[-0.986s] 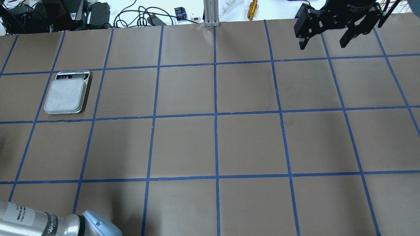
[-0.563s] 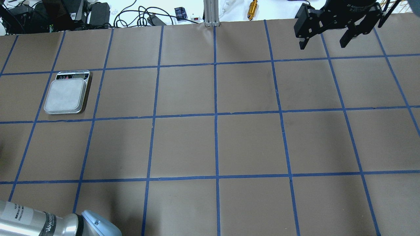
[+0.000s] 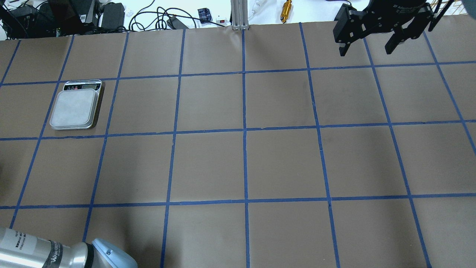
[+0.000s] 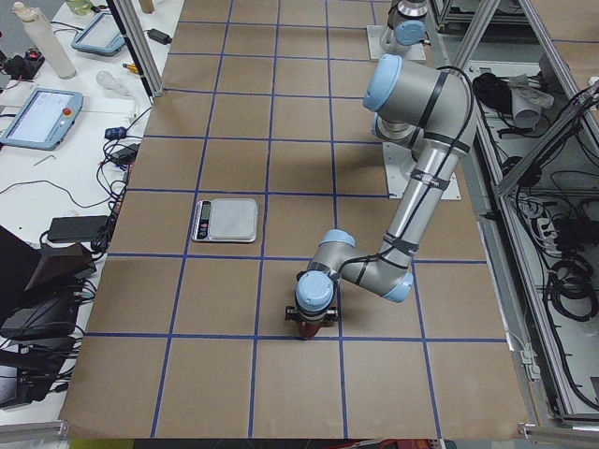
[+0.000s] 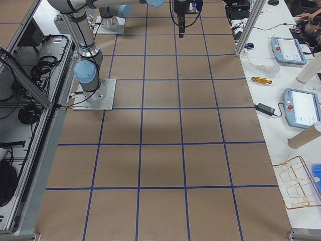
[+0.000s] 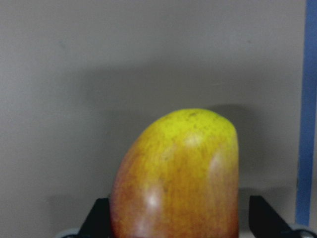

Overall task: Weigh mango
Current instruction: 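Lift the mango with the left gripper and carry it toward the scale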

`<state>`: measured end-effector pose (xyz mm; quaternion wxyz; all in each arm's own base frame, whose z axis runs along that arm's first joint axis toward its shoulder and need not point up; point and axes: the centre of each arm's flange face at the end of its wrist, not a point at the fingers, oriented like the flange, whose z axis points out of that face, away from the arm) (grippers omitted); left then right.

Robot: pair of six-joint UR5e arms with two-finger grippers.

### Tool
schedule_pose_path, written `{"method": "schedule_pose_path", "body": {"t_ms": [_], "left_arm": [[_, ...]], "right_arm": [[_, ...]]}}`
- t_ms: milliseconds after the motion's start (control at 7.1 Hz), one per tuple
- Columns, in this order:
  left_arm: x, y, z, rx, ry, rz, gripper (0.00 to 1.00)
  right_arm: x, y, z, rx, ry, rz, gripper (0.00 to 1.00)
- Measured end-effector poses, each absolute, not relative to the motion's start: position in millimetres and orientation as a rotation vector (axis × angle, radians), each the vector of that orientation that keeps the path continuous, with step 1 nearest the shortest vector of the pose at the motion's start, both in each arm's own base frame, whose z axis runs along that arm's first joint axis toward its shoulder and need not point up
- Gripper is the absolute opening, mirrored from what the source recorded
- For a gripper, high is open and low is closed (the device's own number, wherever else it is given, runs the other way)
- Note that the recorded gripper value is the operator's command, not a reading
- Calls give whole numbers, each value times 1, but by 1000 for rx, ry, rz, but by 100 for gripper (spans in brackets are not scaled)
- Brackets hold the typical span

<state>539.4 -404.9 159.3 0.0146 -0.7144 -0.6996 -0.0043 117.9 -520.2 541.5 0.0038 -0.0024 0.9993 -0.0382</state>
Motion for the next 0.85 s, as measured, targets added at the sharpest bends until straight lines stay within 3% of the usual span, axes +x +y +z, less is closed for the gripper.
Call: {"method": "schedule_pose_path", "body": {"t_ms": [563, 845], "left_arm": [[543, -410, 181, -2265, -2224, -36, 0], [524, -442, 213, -2255, -2262, -37, 0]], "right_arm": [[118, -520, 542, -7, 3132, -120, 100], [118, -520, 542, -7, 3132, -120, 100]]}}
